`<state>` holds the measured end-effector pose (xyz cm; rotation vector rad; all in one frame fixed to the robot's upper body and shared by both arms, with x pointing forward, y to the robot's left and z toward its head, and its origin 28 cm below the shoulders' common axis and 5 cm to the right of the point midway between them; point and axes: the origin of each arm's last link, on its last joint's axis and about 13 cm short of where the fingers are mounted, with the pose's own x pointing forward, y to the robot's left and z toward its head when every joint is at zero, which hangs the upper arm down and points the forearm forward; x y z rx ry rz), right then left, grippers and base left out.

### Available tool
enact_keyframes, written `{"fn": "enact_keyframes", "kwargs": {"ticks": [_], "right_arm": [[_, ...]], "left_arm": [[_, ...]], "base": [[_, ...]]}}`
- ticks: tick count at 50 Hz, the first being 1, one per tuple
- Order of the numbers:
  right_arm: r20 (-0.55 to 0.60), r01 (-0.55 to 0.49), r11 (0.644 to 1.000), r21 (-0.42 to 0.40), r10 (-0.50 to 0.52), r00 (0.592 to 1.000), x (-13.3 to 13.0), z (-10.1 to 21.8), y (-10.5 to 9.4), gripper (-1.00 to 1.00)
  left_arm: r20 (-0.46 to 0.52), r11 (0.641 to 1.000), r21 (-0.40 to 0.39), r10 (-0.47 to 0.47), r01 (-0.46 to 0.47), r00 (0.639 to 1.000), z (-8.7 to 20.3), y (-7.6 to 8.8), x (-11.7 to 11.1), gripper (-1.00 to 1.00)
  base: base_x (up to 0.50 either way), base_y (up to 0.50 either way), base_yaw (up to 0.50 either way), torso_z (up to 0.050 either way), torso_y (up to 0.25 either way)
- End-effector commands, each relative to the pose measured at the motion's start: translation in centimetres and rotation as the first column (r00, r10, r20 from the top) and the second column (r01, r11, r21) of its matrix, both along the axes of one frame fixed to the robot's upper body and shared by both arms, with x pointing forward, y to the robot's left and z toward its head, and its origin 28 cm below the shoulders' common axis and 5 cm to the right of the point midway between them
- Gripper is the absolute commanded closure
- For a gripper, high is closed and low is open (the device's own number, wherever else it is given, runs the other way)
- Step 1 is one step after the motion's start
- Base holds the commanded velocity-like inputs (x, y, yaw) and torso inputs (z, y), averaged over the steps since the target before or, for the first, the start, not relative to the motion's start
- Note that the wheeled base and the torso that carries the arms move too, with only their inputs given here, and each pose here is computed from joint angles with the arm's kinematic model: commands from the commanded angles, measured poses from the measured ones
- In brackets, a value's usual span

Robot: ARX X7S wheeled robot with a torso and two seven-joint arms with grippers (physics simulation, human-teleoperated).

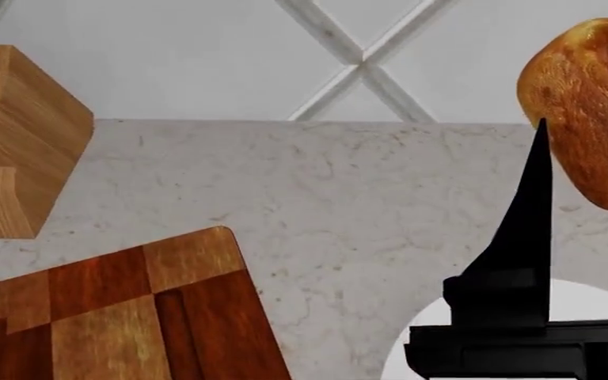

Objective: Place all breads on the cutting board.

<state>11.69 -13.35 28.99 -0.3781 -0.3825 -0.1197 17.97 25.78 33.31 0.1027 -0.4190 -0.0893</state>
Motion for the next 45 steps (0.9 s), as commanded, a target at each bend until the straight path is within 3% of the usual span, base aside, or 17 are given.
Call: {"fn": "enact_keyframes", "kwargs": {"ticks": [1,6,10,14,15,20,30,33,42,45], "right_arm": [[-0.035,-0.019,1.0,-0.024,0.018,0.999,0.0,-0.3,0.2,1.0],[-0.072,-0.036,0.995,-0.093,0.029,0.997,-0.2,0.5,0.4,1.0],[-0.165,-0.144,0.981,-0.132,0.121,0.979,0.3,0.7,0.9,1.0],[-0.225,-0.274,0.957,-0.097,0.247,0.943,0.5,2.1,1.4,1.0],[-0.249,-0.301,0.946,-0.119,0.265,0.931,0.5,2.5,1.4,1.0],[-0.297,-0.375,0.924,-0.072,0.339,0.893,0.9,5.1,1.5,1.0],[-0.443,-0.527,0.846,0.075,0.502,0.743,3.4,8.8,2.1,1.0],[-0.497,-0.581,0.806,0.112,0.552,0.67,4.3,9.5,2.7,1.0],[-0.623,-0.695,0.706,0.134,0.606,0.495,5.3,10.2,5.0,1.0],[-0.646,-0.72,0.681,0.136,0.612,0.457,5.7,10.0,5.9,1.0]], "left_arm": [[0.02,1.0,0.0,-0.018,0.018,1.0,0.1,0.0,0.0,-1.0],[0.019,1.0,-0.003,-0.019,0.019,1.0,0.1,0.0,0.1,-1.0],[0.017,1.0,-0.003,-0.018,0.018,1.0,0.2,0.0,0.1,-1.0],[0.02,1.0,0.003,-0.017,0.017,1.0,0.4,-0.1,0.1,-1.0],[0.019,1.0,0.003,-0.017,0.017,1.0,0.4,-0.1,0.2,-1.0],[0.022,1.0,0.007,-0.026,0.026,0.999,0.5,-0.3,0.3,-1.0],[0.026,1.0,0.006,-0.027,0.026,0.999,0.5,-0.2,0.1,-1.0],[0.027,1.0,0.005,-0.025,0.025,0.999,0.5,-0.2,0.1,-1.0],[0.03,1.0,0.002,-0.023,0.023,0.999,0.5,-0.1,0.2,-1.0],[0.032,1.0,0.003,-0.022,0.022,0.999,0.7,0.0,0.2,-1.0]], "base": [[0.0,0.0,0.0,0.0,0.0],[0.0,0.0,0.0,0.0,0.0],[0.0,0.0,0.0,0.0,0.0],[0.0,0.0,0.0,0.0,0.0],[0.0,0.0,0.0,0.0,0.0],[0.0,0.0,0.0,0.0,0.0],[0.0,0.0,0.0,0.0,0.001],[0.0,0.0,0.0,0.0,0.0],[0.0,0.0,0.0,0.0,0.0],[0.0,0.0,0.0,0.0,0.0]]}}
